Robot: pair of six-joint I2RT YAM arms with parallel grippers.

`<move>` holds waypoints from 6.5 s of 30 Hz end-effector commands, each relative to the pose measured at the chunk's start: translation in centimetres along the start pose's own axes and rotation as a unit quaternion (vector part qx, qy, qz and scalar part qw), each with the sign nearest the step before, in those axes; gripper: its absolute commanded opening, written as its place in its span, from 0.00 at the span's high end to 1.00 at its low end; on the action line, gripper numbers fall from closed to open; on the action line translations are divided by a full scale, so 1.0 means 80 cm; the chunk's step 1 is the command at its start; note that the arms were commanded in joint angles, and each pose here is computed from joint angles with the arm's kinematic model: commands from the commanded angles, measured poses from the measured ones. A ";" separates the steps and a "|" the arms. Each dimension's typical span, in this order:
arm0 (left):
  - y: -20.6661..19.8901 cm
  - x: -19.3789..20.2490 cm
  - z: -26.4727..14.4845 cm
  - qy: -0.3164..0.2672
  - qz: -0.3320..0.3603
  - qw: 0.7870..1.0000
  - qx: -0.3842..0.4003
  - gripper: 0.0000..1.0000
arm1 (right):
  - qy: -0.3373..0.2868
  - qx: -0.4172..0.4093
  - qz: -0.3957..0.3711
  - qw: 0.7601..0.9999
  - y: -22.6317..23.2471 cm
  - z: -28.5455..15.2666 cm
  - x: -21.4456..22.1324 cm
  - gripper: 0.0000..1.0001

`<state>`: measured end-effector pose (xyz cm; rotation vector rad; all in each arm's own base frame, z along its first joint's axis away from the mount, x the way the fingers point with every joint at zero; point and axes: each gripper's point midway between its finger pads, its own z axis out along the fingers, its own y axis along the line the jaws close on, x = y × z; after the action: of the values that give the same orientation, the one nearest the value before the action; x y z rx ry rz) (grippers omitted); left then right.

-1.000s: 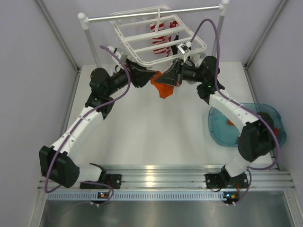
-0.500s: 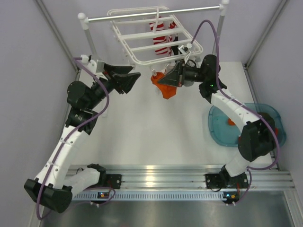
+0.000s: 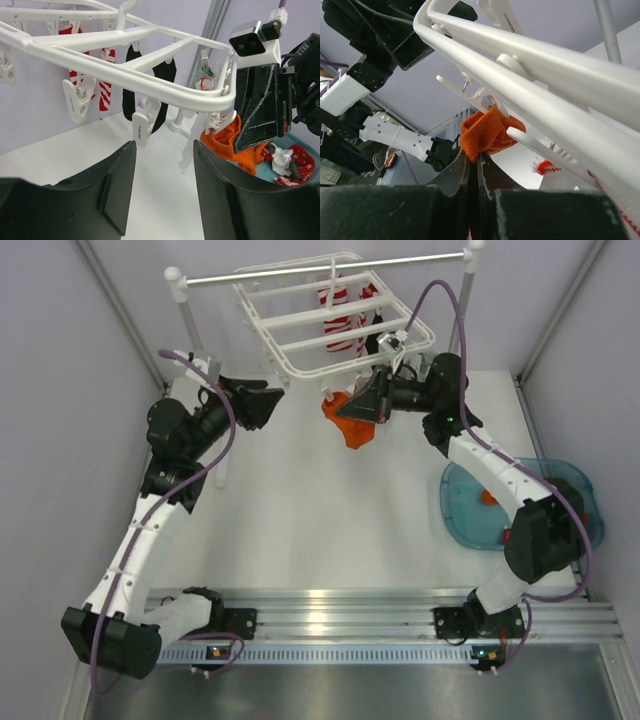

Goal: Clip the socks to the hanger
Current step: Open the clamp at the hanger.

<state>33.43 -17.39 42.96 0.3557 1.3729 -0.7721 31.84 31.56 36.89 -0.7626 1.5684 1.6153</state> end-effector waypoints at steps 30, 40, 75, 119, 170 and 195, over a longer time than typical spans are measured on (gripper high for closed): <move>-0.017 -0.030 0.047 -0.056 0.012 0.994 0.096 0.86 | 0.003 0.027 -0.059 0.998 0.004 -0.022 -0.035 0.81; -0.020 -0.028 0.050 -0.045 0.005 0.993 0.105 1.00 | -0.019 0.092 -0.114 0.989 0.019 -0.041 -0.047 0.53; -0.032 -0.020 0.050 -0.031 -0.029 0.996 0.081 1.00 | -0.097 0.111 -0.233 0.961 0.053 0.067 -0.059 0.59; -0.066 -0.015 0.038 -0.016 0.001 0.983 0.184 1.00 | -0.122 0.075 -0.246 0.958 0.037 0.088 -0.058 0.57; -0.019 0.004 0.036 0.005 -0.016 0.999 0.031 0.43 | -0.124 0.230 -0.377 0.889 0.008 0.099 -0.050 1.00; -0.024 -0.005 0.068 -0.012 -0.045 0.999 -0.009 0.68 | -0.110 0.243 -0.381 0.885 0.009 0.104 -0.045 1.00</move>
<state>36.35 -22.37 41.23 0.3156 1.4687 -0.8128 35.42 39.19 37.98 -0.7389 1.2562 0.6568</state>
